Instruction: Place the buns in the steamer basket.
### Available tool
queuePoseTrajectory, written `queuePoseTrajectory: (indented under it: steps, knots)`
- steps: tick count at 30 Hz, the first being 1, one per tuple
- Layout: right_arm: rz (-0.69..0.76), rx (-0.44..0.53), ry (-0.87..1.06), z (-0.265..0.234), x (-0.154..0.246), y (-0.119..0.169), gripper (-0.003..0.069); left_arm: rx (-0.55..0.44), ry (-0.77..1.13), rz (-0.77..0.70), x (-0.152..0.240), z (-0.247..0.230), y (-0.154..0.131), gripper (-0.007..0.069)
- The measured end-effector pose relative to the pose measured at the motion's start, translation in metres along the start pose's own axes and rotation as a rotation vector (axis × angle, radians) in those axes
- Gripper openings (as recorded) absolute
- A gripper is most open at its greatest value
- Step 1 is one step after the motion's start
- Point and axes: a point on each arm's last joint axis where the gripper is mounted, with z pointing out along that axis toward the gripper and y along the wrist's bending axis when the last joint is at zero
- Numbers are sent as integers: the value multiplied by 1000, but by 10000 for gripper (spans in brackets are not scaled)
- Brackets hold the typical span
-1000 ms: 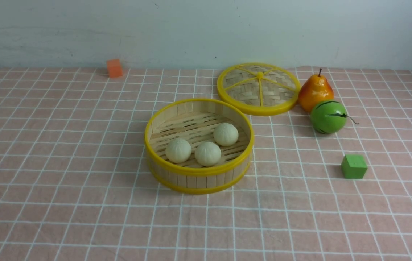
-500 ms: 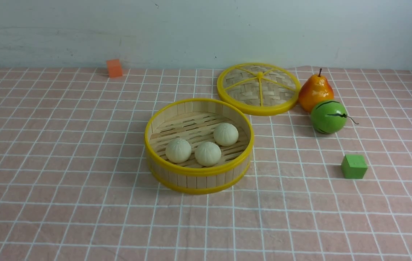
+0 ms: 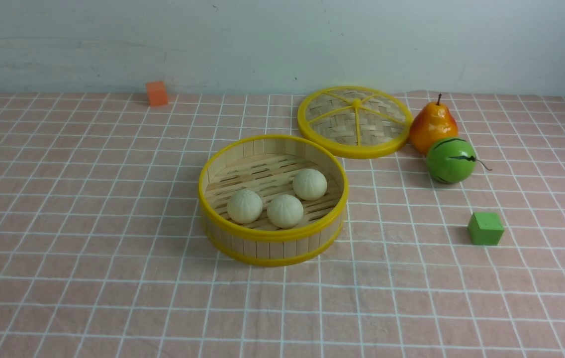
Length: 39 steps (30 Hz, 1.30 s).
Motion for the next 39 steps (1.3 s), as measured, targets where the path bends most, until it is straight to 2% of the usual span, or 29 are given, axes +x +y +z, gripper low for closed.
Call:
queuePoseTrajectory:
  steps: [7,12,16,21,25,26,29,34,39]
  knots:
    - [0,0,1,0,0,0,7,-6,2,6,2,4,1,76]
    - [-1,0,1,0,0,0,11,47,-81,4,7,19,-2,74]
    - [-2,1,1,0,0,0,17,81,-351,-32,21,33,6,-9]
    - [-2,1,1,0,0,0,25,66,-685,-122,59,52,23,-14]
    - [-1,1,2,0,0,0,32,4,-812,-191,90,64,36,-14]
    - [-1,1,2,0,0,0,32,1,-821,-194,91,64,36,-14]
    - [-1,1,2,0,0,0,39,-98,-832,-234,115,74,46,-14]
    - [-1,1,2,0,0,0,46,-211,-729,-291,139,89,55,-14]
    - [-2,1,2,0,0,0,53,-257,-620,-281,149,97,59,-14]
